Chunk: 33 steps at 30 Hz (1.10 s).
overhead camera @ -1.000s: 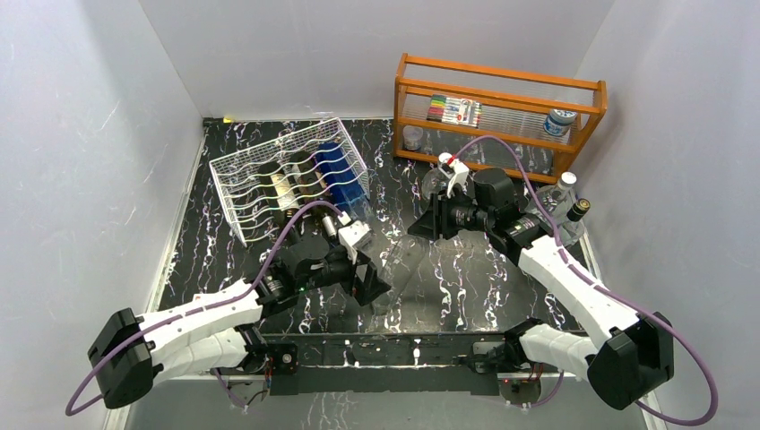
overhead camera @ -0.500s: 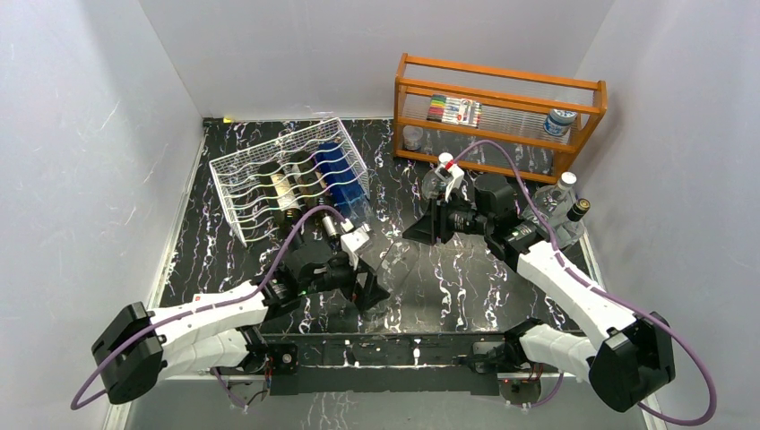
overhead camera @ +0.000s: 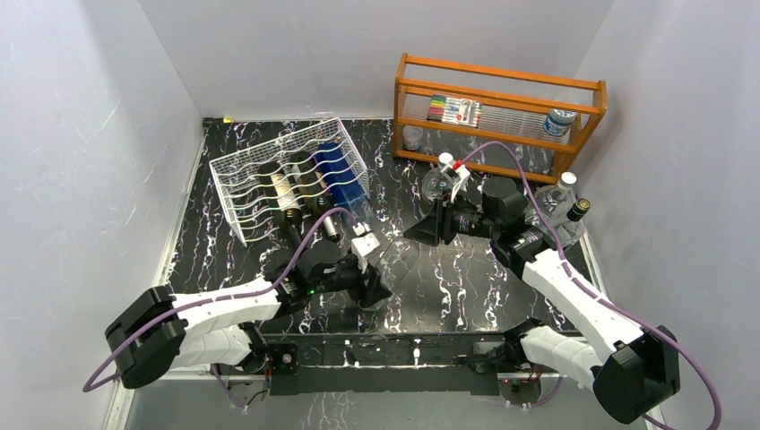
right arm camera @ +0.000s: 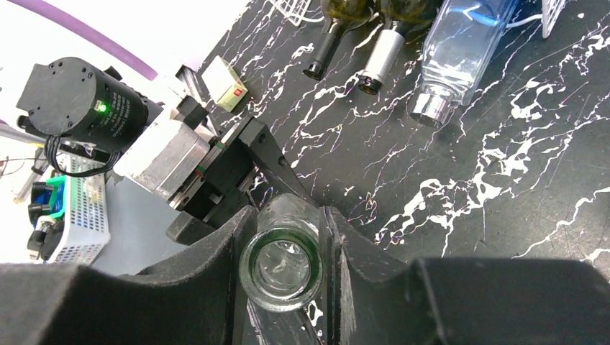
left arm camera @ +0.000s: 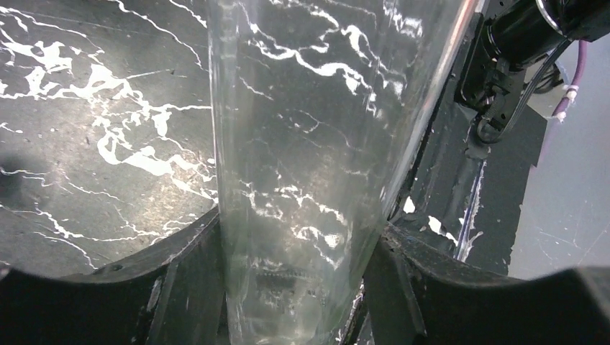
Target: Put the wine bottle on the wine rack
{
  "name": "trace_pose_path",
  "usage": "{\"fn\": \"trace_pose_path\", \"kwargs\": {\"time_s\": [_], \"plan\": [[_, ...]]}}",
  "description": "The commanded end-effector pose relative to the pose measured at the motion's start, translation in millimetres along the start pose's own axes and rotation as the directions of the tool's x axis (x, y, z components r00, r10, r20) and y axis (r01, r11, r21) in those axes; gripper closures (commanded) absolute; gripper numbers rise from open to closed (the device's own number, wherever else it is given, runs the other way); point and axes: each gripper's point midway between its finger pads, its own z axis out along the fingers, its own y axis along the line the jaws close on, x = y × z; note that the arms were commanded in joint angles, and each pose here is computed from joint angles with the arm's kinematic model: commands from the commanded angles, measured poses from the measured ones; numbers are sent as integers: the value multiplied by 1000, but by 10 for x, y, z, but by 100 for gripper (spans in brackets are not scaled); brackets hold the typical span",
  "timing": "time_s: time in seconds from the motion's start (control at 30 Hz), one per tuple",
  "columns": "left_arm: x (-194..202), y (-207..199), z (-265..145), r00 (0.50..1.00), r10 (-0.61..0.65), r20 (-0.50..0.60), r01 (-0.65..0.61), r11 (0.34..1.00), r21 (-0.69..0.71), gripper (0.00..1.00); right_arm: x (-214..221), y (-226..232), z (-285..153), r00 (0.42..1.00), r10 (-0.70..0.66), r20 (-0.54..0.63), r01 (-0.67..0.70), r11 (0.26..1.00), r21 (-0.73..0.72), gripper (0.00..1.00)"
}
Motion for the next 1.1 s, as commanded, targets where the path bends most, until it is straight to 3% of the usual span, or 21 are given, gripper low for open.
{"fn": "trace_pose_path", "kwargs": {"time_s": [0.0,0.03,0.07,0.17,0.2,0.33,0.4,0.57,0.7,0.87,1.07], "plan": [[-394,-2,-75,988,92,128,-90,996,-19,71,-175,360,-96,996,-71,62,78,989,-128,100],[-424,-16,-92,985,110,133,-109,994,-14,81,-177,367,-100,996,-72,62,79,988,-130,100],[-447,-26,-107,983,125,135,-124,992,-12,99,-175,375,-103,995,-74,60,82,988,-133,100],[-521,6,-156,975,183,128,-179,983,-39,100,-174,398,-112,996,-73,49,80,987,-140,100],[-576,33,-184,971,205,126,-199,978,-62,100,-172,414,-122,996,-76,38,81,986,-142,94],[-920,51,-387,930,335,149,-318,939,-129,100,-173,425,-193,993,-117,3,116,987,-109,55],[-1073,36,-493,890,430,150,-409,900,-149,100,-210,477,-240,989,-150,10,150,982,-112,44],[-1347,219,-725,737,675,36,-646,718,-259,100,-380,498,-322,980,-190,55,193,980,-46,30],[-1527,381,-881,566,821,-75,-793,516,-325,100,-520,479,-411,971,-230,63,228,973,38,21],[-1639,486,-952,391,904,-174,-886,319,-335,100,-592,487,-475,957,-284,57,280,957,71,16],[-1797,591,-1041,230,935,-271,-923,121,-364,100,-629,390,-478,949,-316,13,313,942,119,14]]}}
